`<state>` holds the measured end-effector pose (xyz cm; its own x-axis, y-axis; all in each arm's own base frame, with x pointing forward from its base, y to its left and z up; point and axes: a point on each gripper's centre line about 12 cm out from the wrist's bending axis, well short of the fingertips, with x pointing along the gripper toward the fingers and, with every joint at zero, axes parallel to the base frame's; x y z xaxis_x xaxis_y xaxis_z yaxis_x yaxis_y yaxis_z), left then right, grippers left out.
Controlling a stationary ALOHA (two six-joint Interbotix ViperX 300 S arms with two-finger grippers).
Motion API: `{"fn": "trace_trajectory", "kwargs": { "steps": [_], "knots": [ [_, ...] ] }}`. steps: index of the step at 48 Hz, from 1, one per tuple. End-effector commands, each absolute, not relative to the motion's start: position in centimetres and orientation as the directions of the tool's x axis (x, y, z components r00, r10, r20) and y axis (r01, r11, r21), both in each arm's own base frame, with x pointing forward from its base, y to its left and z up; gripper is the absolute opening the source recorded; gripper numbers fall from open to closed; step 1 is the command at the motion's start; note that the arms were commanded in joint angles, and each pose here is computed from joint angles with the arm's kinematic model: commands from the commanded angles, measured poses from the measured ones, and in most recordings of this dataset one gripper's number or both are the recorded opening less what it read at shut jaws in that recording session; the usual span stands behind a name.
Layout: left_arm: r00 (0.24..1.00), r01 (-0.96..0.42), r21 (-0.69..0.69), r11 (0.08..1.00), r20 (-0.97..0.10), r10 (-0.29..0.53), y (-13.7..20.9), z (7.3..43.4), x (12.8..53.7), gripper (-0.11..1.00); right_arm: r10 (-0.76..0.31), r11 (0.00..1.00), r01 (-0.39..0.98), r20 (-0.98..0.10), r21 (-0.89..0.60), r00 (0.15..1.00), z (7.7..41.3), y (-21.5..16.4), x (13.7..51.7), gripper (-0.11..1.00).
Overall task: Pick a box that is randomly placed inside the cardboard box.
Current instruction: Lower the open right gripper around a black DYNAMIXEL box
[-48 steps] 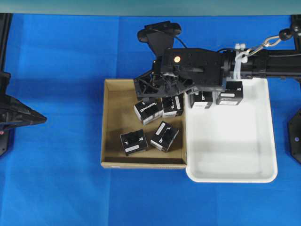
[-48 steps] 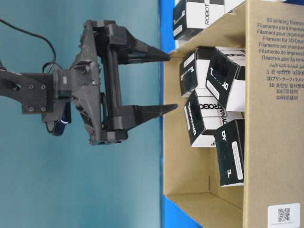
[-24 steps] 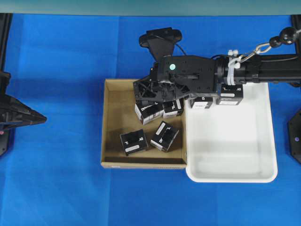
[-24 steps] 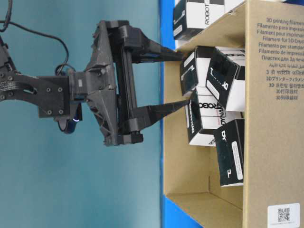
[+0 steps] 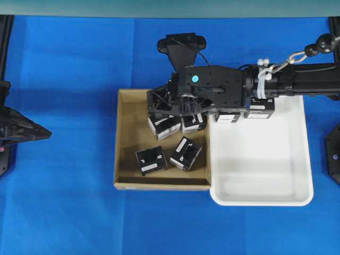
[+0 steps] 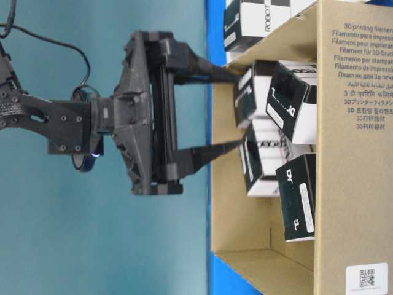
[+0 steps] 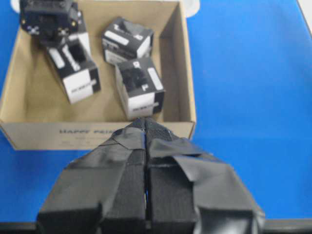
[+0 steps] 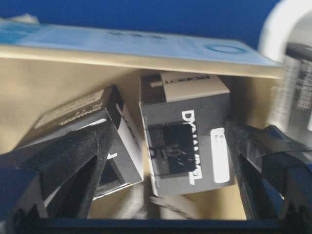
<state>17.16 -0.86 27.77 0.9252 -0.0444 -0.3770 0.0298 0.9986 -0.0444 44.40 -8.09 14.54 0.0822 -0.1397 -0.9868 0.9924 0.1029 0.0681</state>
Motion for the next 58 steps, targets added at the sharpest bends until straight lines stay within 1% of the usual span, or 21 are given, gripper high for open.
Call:
{"fn": "trace_trajectory", "kwargs": {
  "steps": [1,8,19,22,26,36,43,58],
  "knots": [
    [0.930,0.028,-0.043,0.999,-0.366,-0.042,-0.8,28.3,17.2,-0.07,-0.135,0.107,0.991,-0.986,0.081,0.095,13.1,-7.6,45.1,0.95],
    [0.926,0.027,-0.043,0.999,-0.376,-0.041,-0.8,28.3,16.9,-0.07,-0.134,0.112,0.990,-0.985,0.090,0.105,13.4,-7.4,45.5,0.95],
    [0.918,0.025,-0.041,0.999,-0.395,-0.039,-0.7,28.2,16.5,-0.07,-0.136,0.117,0.993,-0.990,0.029,0.045,13.9,-7.8,44.5,0.95],
    [0.918,0.023,-0.041,0.999,-0.394,-0.038,-0.7,28.2,16.4,-0.07,-0.136,0.129,0.991,-0.990,0.023,0.041,14.1,-8.0,44.4,0.95],
    [0.919,0.023,-0.041,0.999,-0.393,-0.038,-0.7,28.2,16.4,-0.07,-0.137,0.150,0.989,-0.990,0.020,0.040,14.3,-8.3,44.3,0.95],
    [0.919,0.023,-0.041,0.999,-0.393,-0.038,-0.7,28.2,16.4,-0.07,-0.144,0.163,0.985,-0.986,0.057,0.081,15.9,-8.7,45.0,0.95],
    [0.918,0.023,-0.041,0.999,-0.394,-0.038,-0.7,28.1,16.4,-0.07,-0.145,0.159,0.986,-0.987,0.049,0.073,16.7,-8.9,44.9,0.95],
    [0.918,0.023,-0.042,0.999,-0.394,-0.038,-0.7,28.1,16.4,-0.07,-0.140,0.182,0.983,-0.989,0.014,0.040,16.0,-8.7,43.8,0.95]
  ]
}}
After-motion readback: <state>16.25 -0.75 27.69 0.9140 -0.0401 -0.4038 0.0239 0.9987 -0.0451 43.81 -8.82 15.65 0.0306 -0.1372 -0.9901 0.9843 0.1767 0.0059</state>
